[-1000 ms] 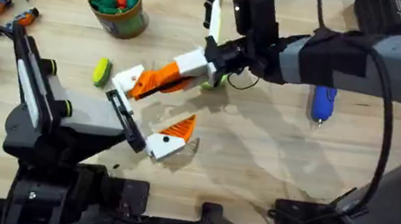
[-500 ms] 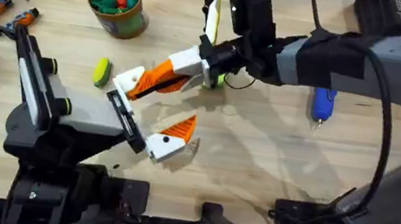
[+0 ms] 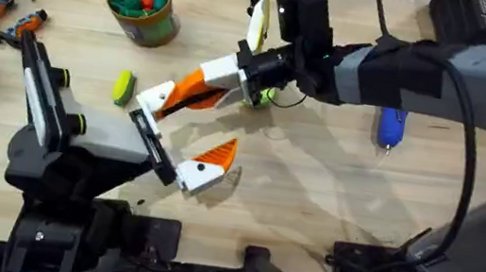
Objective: Pick up the gripper from the table and insert it into the empty holder that is missing its gripper. Then pick up a screw, insert it into the mounting hole, and use the screwdriver to tighten it. Finally, clean up the table by picking up the vegetable and placing it into the bucket.
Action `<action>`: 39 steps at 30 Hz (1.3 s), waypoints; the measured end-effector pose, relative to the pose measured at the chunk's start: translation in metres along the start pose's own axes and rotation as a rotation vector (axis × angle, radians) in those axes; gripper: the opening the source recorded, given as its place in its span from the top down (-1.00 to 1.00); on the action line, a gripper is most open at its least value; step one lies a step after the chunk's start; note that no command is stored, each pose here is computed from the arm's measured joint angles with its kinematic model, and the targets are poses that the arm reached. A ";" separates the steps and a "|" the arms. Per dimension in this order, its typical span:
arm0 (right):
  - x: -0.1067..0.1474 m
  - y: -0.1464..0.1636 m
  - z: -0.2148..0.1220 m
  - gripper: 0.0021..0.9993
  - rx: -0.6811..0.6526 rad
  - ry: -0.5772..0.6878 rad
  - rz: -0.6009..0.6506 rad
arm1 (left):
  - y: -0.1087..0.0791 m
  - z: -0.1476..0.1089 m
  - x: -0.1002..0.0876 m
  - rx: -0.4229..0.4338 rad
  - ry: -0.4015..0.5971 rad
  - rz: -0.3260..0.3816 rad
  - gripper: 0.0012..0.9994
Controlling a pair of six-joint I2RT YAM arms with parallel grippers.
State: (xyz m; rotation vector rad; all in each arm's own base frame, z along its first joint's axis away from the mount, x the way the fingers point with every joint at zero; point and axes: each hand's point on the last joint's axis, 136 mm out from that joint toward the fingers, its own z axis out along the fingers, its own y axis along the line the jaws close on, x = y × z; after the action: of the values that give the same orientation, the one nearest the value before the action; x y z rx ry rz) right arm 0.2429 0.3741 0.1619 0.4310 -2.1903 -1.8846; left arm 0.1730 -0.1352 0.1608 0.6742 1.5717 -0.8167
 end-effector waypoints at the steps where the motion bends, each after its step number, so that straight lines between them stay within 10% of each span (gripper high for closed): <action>1: 0.000 0.000 0.001 0.99 0.002 -0.003 -0.001 | 0.000 0.000 0.000 -0.002 0.000 0.000 -0.97; 18: 0.001 0.002 0.002 0.96 -0.004 0.004 -0.012 | 0.001 0.000 0.000 -0.005 -0.001 0.006 -0.97; 29: 0.000 -0.001 -0.002 0.00 -0.008 0.009 -0.019 | -0.006 0.000 0.000 0.033 -0.002 0.070 -0.97; 34: -0.014 -0.004 -0.021 -0.98 -0.019 -0.039 -0.042 | -0.020 0.000 0.001 0.109 0.001 0.069 -0.97; 39: -0.031 -0.008 -0.049 -0.98 -0.015 -0.112 -0.060 | -0.022 0.000 0.001 0.123 0.002 0.068 -0.97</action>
State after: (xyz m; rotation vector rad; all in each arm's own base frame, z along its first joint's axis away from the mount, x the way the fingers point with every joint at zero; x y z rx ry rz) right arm 0.2897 0.3388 0.1618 0.4012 -2.2558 -2.0010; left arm 0.1550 -0.1478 0.1624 0.8134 1.5010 -0.8677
